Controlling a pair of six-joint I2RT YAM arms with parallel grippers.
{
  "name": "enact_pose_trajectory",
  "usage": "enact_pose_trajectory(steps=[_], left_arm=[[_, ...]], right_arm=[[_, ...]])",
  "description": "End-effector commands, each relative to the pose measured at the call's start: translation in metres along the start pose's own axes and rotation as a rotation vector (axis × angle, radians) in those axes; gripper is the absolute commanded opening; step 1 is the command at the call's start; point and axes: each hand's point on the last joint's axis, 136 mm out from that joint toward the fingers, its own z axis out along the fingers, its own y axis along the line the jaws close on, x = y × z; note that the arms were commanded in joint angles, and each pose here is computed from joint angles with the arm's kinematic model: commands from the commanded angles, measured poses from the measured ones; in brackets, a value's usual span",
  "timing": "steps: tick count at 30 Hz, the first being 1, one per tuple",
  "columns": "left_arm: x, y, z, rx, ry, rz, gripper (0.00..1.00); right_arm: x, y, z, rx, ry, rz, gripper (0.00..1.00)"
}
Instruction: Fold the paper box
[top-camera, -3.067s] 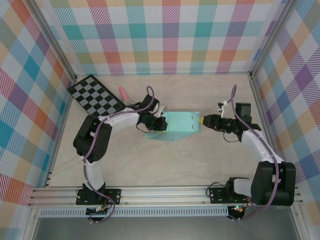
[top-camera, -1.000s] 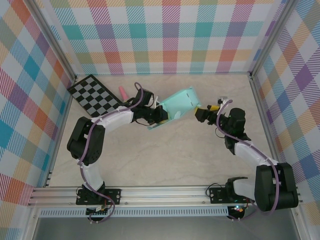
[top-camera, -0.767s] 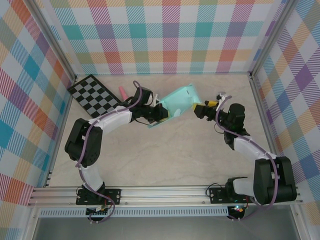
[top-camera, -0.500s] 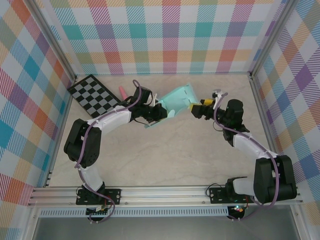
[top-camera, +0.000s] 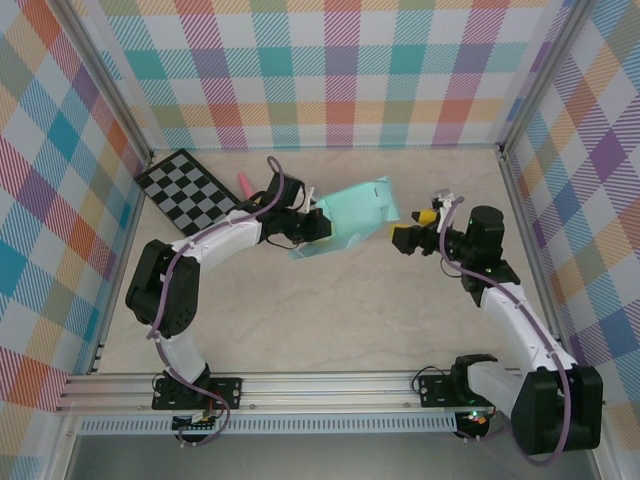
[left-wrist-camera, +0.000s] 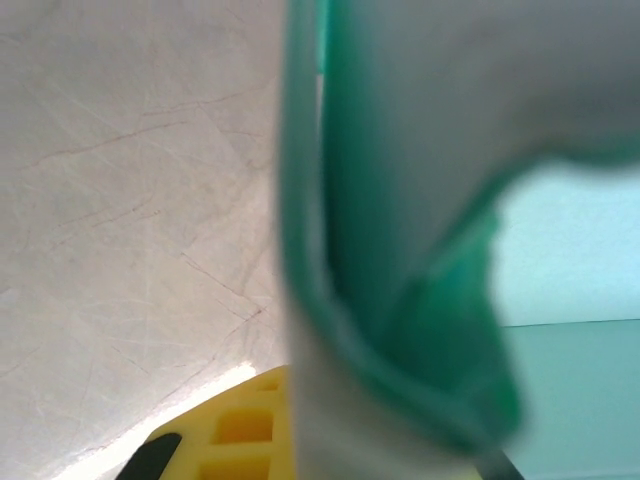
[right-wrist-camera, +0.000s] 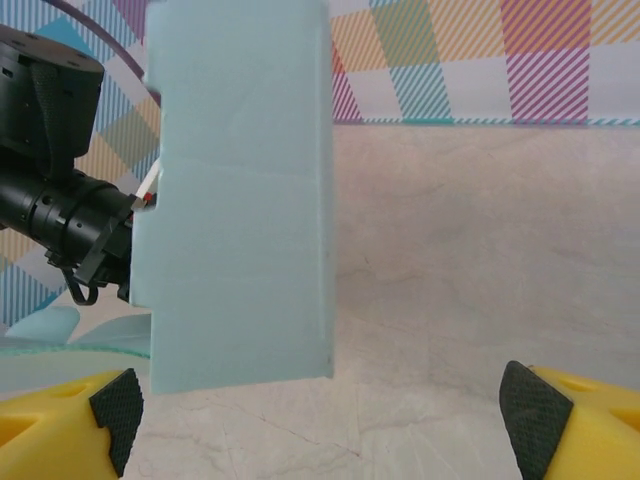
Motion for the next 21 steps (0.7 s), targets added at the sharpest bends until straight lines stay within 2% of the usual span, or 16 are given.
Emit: enact_pose_trajectory(steps=[1,4,7,11,16,21], left_arm=[[-0.019,-0.013,-0.016,0.001,-0.057,0.09,0.0],[-0.018,-0.008,-0.016,-0.023,-0.054,0.136,0.0],[-0.014,-0.007,-0.018,-0.036,-0.038,0.193,0.0],[-0.011,-0.005,-0.022,-0.053,-0.027,0.247,0.0],[-0.009,-0.004,-0.028,-0.074,-0.025,0.326,0.0],[-0.006,-0.01,-0.032,-0.058,-0.008,0.417,0.0]], right_arm=[[-0.016,0.026,-0.009,-0.086,0.041,-0.017,0.94],[-0.036,0.031,-0.016,-0.066,0.043,-0.005,0.95],[-0.057,0.011,-0.019,0.049,0.079,0.085,0.92],[-0.078,0.008,-0.011,0.026,0.175,0.187,0.91],[-0.075,-0.009,0.0,0.073,0.344,0.261,0.86],[-0.055,0.001,0.009,-0.054,0.515,0.346,0.8]])
